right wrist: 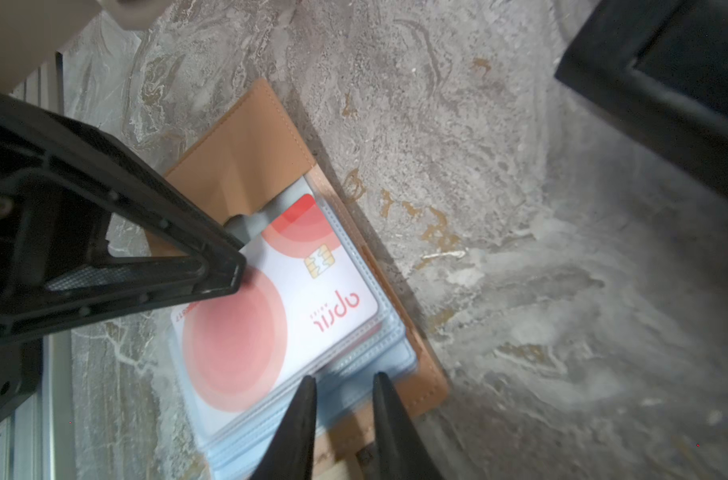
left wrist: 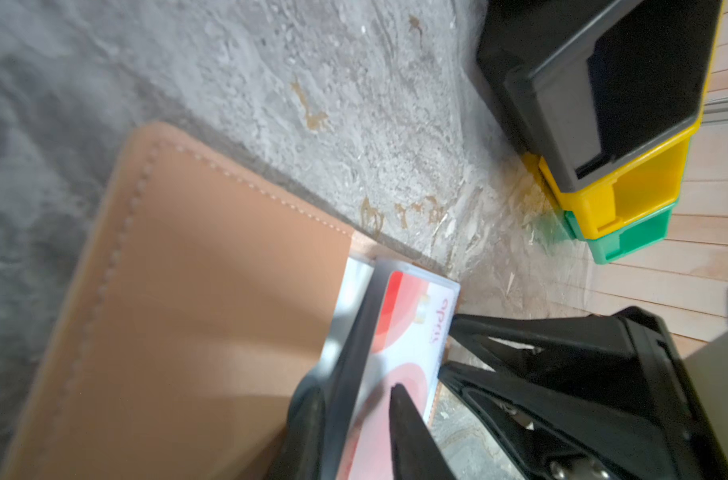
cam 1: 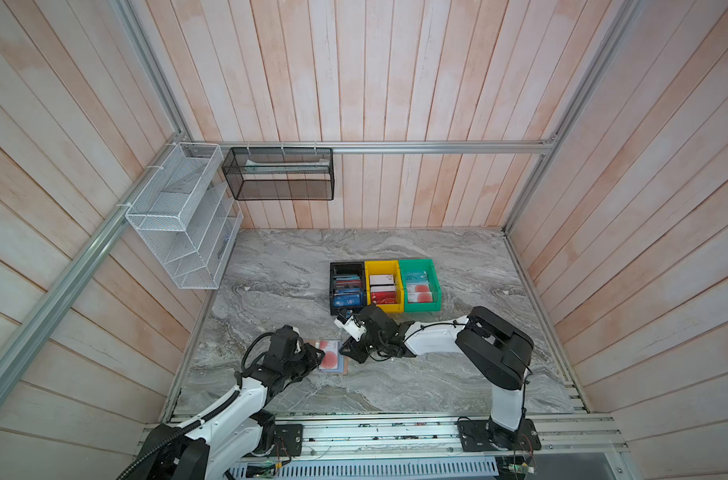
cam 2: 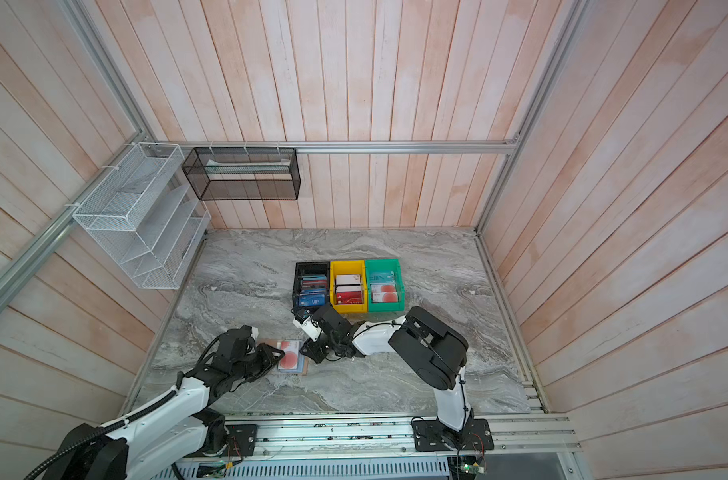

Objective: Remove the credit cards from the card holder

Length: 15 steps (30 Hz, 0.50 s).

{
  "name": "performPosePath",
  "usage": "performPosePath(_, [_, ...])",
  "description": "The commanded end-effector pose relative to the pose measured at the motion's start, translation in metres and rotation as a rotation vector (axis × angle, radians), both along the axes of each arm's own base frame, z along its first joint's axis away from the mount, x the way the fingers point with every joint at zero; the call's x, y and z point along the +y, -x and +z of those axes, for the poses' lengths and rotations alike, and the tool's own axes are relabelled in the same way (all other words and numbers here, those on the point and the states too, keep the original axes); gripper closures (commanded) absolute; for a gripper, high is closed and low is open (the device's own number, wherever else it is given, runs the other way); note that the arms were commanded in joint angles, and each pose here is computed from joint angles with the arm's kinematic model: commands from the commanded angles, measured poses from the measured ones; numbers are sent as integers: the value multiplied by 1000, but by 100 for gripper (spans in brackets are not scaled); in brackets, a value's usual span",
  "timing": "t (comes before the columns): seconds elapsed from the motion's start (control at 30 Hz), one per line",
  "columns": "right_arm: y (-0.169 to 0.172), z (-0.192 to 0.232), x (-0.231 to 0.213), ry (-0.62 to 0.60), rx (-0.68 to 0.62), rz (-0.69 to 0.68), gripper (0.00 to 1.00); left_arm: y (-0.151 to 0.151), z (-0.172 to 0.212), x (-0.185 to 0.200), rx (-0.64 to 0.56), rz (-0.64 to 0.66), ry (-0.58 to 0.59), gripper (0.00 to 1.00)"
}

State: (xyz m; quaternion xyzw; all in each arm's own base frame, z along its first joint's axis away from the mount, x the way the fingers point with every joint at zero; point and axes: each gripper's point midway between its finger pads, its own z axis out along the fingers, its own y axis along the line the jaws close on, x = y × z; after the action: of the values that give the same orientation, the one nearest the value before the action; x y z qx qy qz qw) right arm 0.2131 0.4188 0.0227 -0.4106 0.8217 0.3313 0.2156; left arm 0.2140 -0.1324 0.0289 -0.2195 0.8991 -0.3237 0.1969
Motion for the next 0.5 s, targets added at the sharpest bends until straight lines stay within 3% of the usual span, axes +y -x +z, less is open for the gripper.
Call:
performPosePath(0.0, [29,-86,-66,329,153,-43,73,11,-14,11,46,15,-45,69])
performPosePath(0.47, [30,-89,-67,335,163,-42,73,8,-19,22,63,18,-67,69])
